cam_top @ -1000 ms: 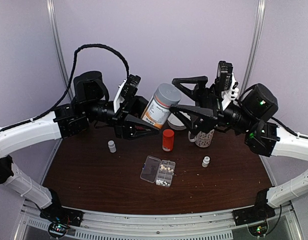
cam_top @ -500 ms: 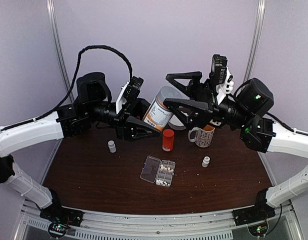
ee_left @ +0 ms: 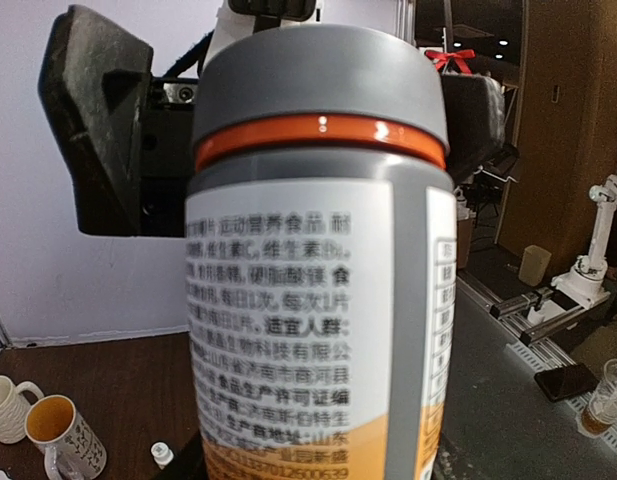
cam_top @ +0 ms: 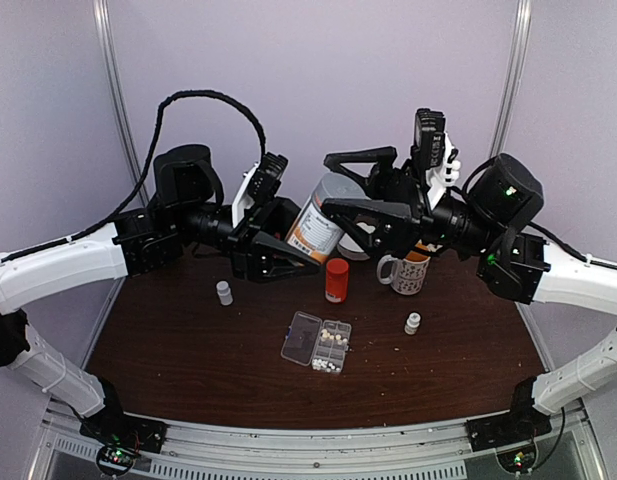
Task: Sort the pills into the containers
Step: Screw the lid of the pill bottle onto the pill bottle.
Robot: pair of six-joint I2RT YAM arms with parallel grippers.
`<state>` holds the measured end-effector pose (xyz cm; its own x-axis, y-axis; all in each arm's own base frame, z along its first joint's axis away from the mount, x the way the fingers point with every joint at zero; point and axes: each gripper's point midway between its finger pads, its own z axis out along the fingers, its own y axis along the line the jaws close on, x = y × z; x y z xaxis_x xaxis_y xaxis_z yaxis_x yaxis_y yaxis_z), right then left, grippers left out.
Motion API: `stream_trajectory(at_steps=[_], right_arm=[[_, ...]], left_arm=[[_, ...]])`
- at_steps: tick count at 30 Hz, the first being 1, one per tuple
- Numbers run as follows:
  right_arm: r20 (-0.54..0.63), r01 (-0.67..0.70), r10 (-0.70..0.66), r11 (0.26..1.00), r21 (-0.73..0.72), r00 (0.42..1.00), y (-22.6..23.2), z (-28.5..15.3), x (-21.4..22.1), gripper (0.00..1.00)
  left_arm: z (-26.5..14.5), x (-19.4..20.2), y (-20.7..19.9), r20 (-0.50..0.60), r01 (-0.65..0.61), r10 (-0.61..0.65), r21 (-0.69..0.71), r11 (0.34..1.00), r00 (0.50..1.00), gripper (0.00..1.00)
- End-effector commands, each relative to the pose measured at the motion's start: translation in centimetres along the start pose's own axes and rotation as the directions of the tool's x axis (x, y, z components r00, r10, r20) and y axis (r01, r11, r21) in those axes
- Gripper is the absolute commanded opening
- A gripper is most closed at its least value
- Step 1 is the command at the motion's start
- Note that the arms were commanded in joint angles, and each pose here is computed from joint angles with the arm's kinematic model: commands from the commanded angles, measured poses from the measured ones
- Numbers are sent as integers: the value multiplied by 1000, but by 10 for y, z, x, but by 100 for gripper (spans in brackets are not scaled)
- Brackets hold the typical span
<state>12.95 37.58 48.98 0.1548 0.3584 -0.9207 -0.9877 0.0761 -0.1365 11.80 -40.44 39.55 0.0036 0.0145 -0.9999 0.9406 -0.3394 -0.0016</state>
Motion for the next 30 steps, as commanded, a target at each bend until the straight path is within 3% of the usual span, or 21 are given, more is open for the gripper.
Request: stream_trajectory(at_steps=[1, 3, 10, 16, 24, 30], right_arm=[[21, 8, -9, 1000, 4, 1000, -1, 2, -12, 82], [20, 7, -7, 1000, 7, 1000, -2, 3, -12, 81], [16, 0, 0, 1000, -1, 1000, -1, 4, -12, 47], [17, -5, 5, 1000, 11, 1000, -4, 5, -13, 32], [-7, -33, 35, 984, 177, 999, -28, 4, -8, 12], [-52, -39, 59, 944, 329, 997, -45, 1, 9, 6]], left_arm=[[0, -7, -3, 27, -37, 36, 22, 999, 999, 1], [-1, -6, -4, 27, -38, 37, 25, 999, 999, 1], [-1, -7, -4, 26, -40, 39, 26, 999, 999, 1], [-2, -4, 1, 11, -45, 45, -12, 999, 999, 0], [-13, -11, 21, -7, -103, 104, -200, 974, 995, 0], [-36, -18, 46, -11, -138, 148, -426, 894, 989, 0]])
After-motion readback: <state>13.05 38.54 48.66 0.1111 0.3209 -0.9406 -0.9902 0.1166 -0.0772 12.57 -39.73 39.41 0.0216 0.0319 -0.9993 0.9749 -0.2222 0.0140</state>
